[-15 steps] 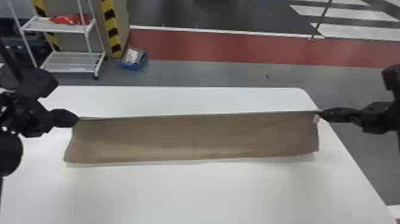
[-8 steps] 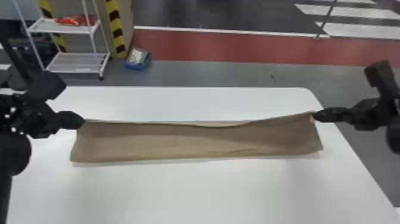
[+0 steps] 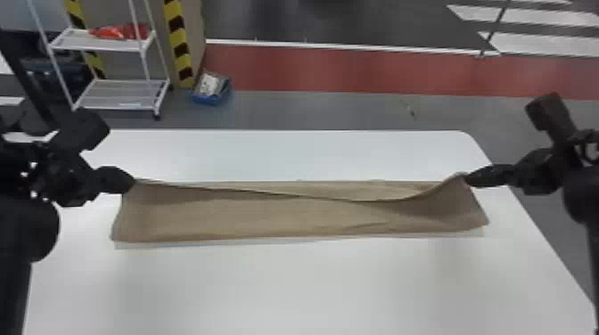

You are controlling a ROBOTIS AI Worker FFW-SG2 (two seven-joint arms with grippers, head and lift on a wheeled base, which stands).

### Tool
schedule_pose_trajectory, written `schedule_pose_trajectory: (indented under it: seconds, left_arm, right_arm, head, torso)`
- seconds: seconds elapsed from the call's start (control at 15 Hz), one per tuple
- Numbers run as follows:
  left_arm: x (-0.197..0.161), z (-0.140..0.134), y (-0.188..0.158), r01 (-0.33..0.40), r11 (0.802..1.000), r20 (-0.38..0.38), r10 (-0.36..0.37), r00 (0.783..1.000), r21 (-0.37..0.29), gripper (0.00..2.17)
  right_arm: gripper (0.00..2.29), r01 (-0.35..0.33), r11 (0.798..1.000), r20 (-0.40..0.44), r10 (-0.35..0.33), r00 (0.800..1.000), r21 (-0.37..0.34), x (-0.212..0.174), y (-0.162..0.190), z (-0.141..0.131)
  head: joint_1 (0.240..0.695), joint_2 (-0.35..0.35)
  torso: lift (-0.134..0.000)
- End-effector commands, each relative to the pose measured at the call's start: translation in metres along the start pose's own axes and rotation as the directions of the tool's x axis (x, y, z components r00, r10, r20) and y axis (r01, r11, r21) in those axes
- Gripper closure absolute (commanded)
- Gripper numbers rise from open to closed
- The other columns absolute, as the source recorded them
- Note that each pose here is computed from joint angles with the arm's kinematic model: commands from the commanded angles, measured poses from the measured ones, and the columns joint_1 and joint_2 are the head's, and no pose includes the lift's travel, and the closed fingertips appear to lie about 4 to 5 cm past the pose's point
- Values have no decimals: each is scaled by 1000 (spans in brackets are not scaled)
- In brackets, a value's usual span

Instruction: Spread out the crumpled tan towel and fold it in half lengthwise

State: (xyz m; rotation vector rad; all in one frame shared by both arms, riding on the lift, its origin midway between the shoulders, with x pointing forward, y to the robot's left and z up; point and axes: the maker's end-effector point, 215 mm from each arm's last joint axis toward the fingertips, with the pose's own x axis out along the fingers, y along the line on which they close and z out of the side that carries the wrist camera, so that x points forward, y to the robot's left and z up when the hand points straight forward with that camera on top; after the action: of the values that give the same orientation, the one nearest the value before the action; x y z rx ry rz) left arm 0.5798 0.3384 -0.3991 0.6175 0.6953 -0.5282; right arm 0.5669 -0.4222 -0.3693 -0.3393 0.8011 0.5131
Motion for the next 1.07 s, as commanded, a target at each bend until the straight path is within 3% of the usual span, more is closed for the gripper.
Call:
schedule_pose_trajectory:
  seconds: [0.0,0.07,0.13,0.2,0.27,0.73,1.0]
  left_arm:
    - [5,4,-5,-10,1000,5,10,1000,9,1970]
    - [6,2,-6,-21,1000,6,21,1000,10,1858]
    - [7,1,-7,-36,999,9,36,999,10,1308]
    - [6,3,-5,-58,998,18,58,998,7,579]
    - [5,6,-4,-60,998,25,60,998,4,309]
    - [5,-1,2,-91,996,14,91,996,-18,282]
    - [2,-5,6,-95,995,18,95,995,-33,282]
  right_arm:
    - [1308,-15,1000,-2,15,1000,4,7,8,1]
    - [900,-17,1000,-7,17,1000,14,9,10,-1]
    - [562,-16,999,-15,16,1000,35,9,11,-6]
    - [512,2,999,-19,-1,1000,53,10,7,-8]
    - [508,31,996,-25,-29,999,80,9,1,-11]
    - [518,131,984,-66,-124,990,118,10,-20,-26]
    - [522,105,984,-69,-96,993,142,14,-11,-30]
  head:
    - [695,-80]
    - [695,-79]
    - [695,-77]
    - [695,-77]
    - [695,-77]
    - [695,-99]
    - [695,-101]
  torso:
    - [-124]
    - [-124]
    - [-124]
    - [-124]
    - [-124]
    - [-124]
    - [-124]
